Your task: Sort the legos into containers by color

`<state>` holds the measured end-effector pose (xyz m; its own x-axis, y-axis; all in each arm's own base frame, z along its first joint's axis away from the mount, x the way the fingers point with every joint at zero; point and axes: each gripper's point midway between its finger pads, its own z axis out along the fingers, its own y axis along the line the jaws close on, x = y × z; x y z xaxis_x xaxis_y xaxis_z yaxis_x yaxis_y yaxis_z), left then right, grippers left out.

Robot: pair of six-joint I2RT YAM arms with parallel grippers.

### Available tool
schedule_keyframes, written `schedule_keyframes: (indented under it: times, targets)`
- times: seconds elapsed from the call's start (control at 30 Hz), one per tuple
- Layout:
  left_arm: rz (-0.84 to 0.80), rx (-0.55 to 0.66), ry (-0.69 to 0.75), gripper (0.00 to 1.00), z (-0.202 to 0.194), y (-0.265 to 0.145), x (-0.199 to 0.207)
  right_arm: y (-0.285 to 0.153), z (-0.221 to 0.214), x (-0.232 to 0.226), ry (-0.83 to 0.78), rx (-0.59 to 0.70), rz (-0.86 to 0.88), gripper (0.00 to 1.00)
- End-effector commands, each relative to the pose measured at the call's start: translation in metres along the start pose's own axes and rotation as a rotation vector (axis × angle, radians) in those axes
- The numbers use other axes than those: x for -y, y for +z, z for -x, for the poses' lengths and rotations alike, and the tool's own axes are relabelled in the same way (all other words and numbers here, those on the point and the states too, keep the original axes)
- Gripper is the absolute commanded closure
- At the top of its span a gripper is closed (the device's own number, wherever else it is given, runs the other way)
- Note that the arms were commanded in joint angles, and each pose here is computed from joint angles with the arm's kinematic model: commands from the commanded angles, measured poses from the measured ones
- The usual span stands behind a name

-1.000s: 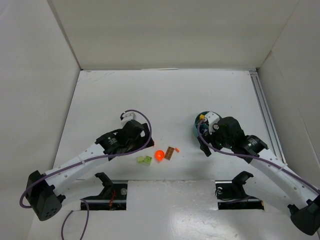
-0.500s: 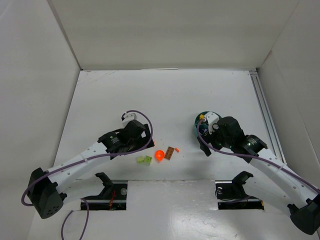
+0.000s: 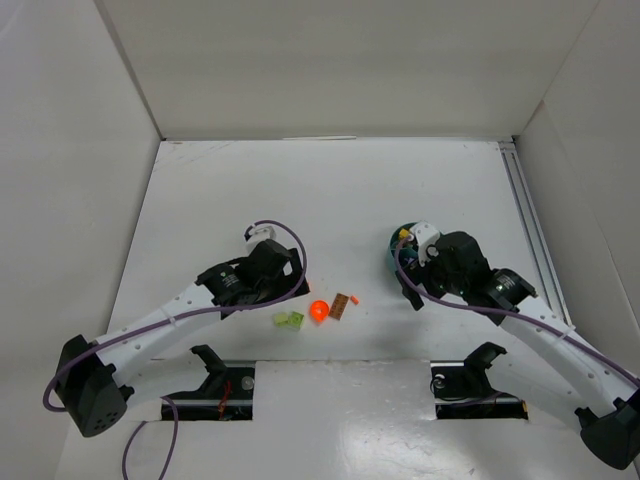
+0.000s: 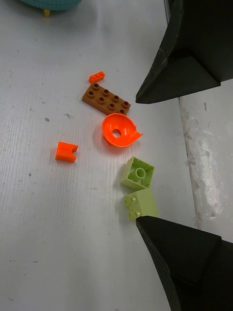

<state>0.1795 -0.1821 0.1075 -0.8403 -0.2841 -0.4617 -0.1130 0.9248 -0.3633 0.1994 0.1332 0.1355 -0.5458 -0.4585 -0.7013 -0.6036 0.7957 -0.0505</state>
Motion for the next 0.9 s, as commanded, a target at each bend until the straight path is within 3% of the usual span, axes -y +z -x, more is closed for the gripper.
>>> schedule_keyframes:
  times: [0.0, 0.17, 0.87]
  targets:
    - [-0.048, 0.030, 0.011, 0.00, 0.007, -0.007, 0.008, -0.017, 0.035, 0.016, 0.000, 0.089, -0.091, 0.00]
    - [-0.056, 0.035, 0.009, 0.00, 0.008, -0.007, 0.010, -0.024, 0.036, 0.035, 0.054, 0.040, -0.207, 0.00]
    - [-0.067, 0.073, 0.092, 0.00, 0.028, -0.008, 0.029, -0.036, 0.038, 0.077, 0.146, 0.032, -0.293, 0.00]
